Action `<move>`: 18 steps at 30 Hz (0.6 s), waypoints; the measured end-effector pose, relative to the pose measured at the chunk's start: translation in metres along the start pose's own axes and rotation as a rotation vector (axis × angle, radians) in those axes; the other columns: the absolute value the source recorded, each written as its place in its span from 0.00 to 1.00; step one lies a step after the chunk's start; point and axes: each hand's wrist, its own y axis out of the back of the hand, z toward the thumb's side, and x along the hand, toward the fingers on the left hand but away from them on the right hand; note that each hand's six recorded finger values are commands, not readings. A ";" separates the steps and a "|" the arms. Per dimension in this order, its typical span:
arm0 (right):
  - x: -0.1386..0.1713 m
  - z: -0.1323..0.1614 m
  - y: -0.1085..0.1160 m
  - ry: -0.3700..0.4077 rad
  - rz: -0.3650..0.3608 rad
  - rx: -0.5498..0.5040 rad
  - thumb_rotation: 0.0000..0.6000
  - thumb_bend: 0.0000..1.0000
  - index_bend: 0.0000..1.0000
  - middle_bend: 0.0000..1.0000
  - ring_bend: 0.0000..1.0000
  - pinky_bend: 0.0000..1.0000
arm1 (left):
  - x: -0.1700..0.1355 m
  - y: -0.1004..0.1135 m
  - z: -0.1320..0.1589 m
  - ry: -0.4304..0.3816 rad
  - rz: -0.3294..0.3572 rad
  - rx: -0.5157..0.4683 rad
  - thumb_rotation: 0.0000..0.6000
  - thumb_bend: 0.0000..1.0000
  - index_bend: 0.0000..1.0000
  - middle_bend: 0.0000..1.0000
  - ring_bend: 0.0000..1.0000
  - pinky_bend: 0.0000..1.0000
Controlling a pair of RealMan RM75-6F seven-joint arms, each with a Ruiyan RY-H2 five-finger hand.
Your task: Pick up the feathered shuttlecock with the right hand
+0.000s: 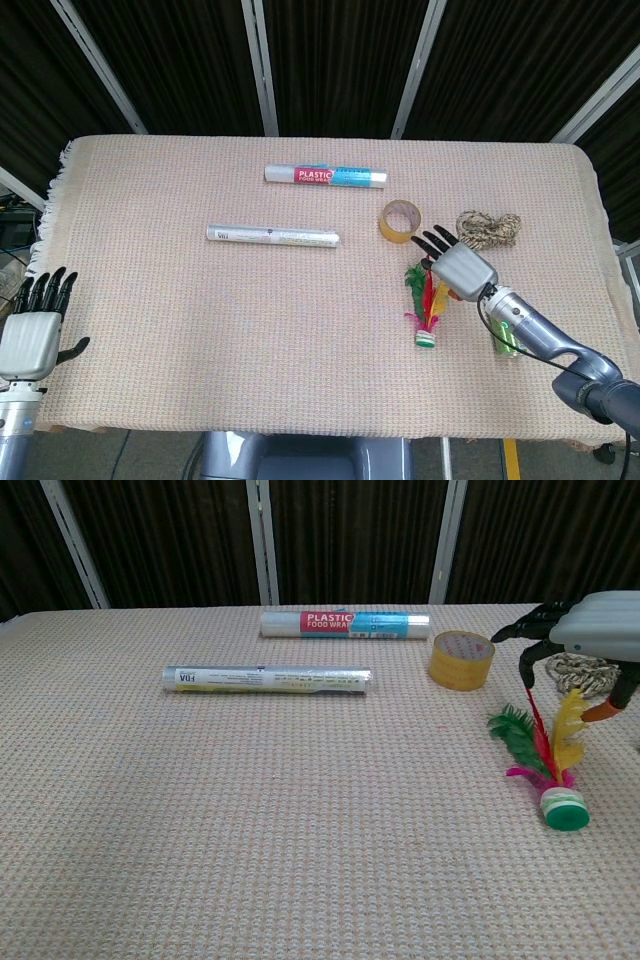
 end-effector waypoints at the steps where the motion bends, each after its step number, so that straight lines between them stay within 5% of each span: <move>1: -0.002 0.000 -0.002 0.004 0.008 0.003 1.00 0.12 0.37 0.03 0.00 0.00 | 0.001 -0.001 0.000 0.001 -0.002 0.003 1.00 0.16 0.00 0.00 0.00 0.00; 13: -0.016 0.002 -0.036 0.033 0.109 0.036 1.00 0.12 0.38 0.03 0.00 0.00 | 0.003 -0.008 0.007 -0.023 -0.062 -0.042 1.00 0.16 0.00 0.00 0.00 0.00; 18: -0.020 0.006 -0.039 0.050 0.106 0.043 1.00 0.17 0.54 0.13 0.00 0.00 | 0.003 -0.006 0.006 -0.018 -0.052 -0.038 1.00 0.16 0.00 0.00 0.00 0.00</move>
